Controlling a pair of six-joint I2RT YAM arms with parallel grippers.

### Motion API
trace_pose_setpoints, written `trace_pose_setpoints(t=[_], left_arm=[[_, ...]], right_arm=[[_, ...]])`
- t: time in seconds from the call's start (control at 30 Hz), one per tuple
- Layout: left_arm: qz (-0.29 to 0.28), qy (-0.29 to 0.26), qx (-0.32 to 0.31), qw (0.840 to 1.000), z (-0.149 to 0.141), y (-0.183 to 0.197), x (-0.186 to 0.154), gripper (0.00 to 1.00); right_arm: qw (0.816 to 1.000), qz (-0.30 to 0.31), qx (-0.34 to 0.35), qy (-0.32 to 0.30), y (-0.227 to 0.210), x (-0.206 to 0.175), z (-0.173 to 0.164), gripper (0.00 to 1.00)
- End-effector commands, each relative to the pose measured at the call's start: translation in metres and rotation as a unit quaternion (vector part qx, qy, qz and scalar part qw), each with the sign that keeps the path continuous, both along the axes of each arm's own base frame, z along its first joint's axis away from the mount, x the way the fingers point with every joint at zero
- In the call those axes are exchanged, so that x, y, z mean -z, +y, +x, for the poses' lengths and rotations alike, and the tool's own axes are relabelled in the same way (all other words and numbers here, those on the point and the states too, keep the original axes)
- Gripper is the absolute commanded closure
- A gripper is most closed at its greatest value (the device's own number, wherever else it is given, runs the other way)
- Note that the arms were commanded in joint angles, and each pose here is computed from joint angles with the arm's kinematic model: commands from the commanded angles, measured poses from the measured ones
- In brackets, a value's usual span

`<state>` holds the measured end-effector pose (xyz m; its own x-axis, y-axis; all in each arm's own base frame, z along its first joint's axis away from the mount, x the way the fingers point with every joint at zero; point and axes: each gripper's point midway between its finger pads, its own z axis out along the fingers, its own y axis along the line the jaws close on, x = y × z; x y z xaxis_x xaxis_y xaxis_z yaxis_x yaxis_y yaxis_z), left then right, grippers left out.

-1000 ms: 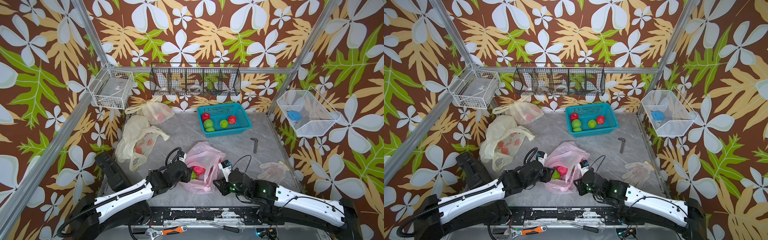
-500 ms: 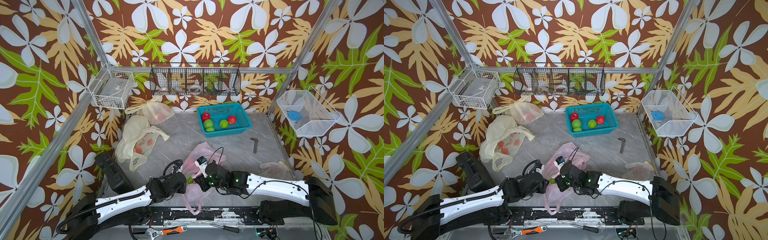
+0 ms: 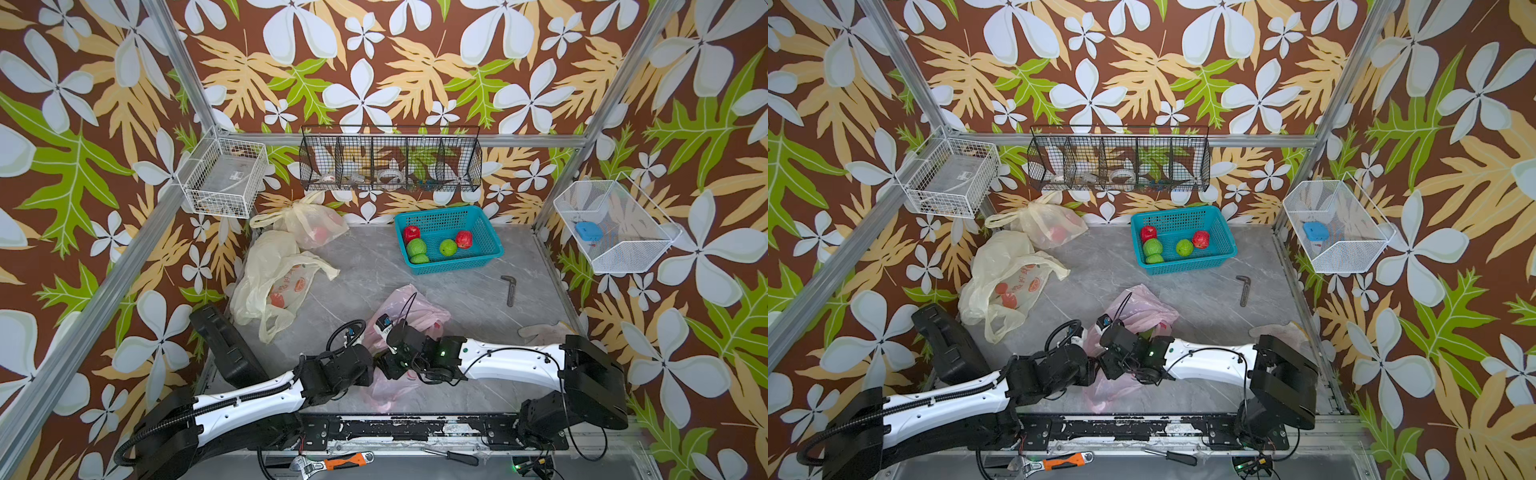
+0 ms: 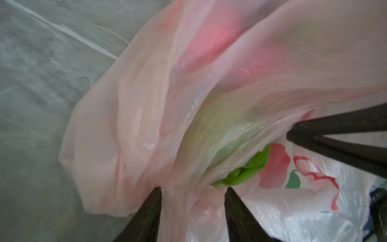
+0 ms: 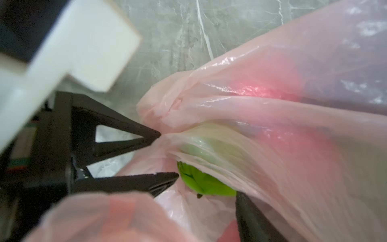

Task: Untie the knot of a plastic bag & take out the apple
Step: Pick up the apple from the plastic bag.

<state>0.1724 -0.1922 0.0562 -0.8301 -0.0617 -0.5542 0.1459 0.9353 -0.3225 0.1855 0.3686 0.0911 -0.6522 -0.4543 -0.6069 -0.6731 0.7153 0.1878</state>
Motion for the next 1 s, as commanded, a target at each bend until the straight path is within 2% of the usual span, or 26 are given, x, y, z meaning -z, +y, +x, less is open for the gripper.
trace_pose_setpoints(t=[0.0, 0.1, 0.17, 0.37, 0.43, 0.5, 0.57, 0.73, 0.97], left_arm=[[-0.009, 0.004, -0.012, 1.000, 0.001, -0.001, 0.003, 0.43], [-0.004, 0.010, -0.016, 1.000, 0.000, 0.001, 0.010, 0.42], [-0.011, 0.012, -0.015, 1.000, -0.002, 0.000, 0.013, 0.47], [-0.037, -0.005, -0.017, 0.999, 0.002, -0.005, 0.004, 0.80], [-0.039, -0.013, -0.020, 0.999, 0.006, -0.003, -0.001, 0.91], [-0.038, -0.019, -0.026, 0.999, 0.008, 0.000, -0.005, 0.96], [-0.038, -0.022, -0.031, 0.999, 0.011, 0.002, -0.009, 1.00], [-0.037, -0.049, -0.043, 0.997, 0.028, 0.003, -0.036, 1.00], [-0.025, -0.076, -0.049, 0.996, 0.053, -0.006, -0.067, 1.00]], right_arm=[[0.999, -0.035, -0.020, -0.029, 0.002, 0.007, 0.008, 0.29], [0.997, -0.066, -0.030, -0.041, 0.003, 0.018, 0.013, 0.27], [0.995, -0.082, -0.033, -0.045, 0.003, 0.024, 0.017, 0.27], [0.994, -0.082, -0.049, -0.052, 0.012, 0.038, 0.021, 0.27], [0.994, -0.081, -0.051, -0.053, 0.012, 0.041, 0.023, 0.31], [0.994, -0.083, -0.054, -0.053, 0.011, 0.041, 0.023, 0.38], [0.993, -0.086, -0.056, -0.057, 0.009, 0.037, 0.023, 0.45], [0.993, -0.074, -0.055, -0.071, 0.003, 0.006, 0.022, 0.57], [0.994, -0.058, -0.049, -0.084, -0.015, -0.035, 0.019, 0.58]])
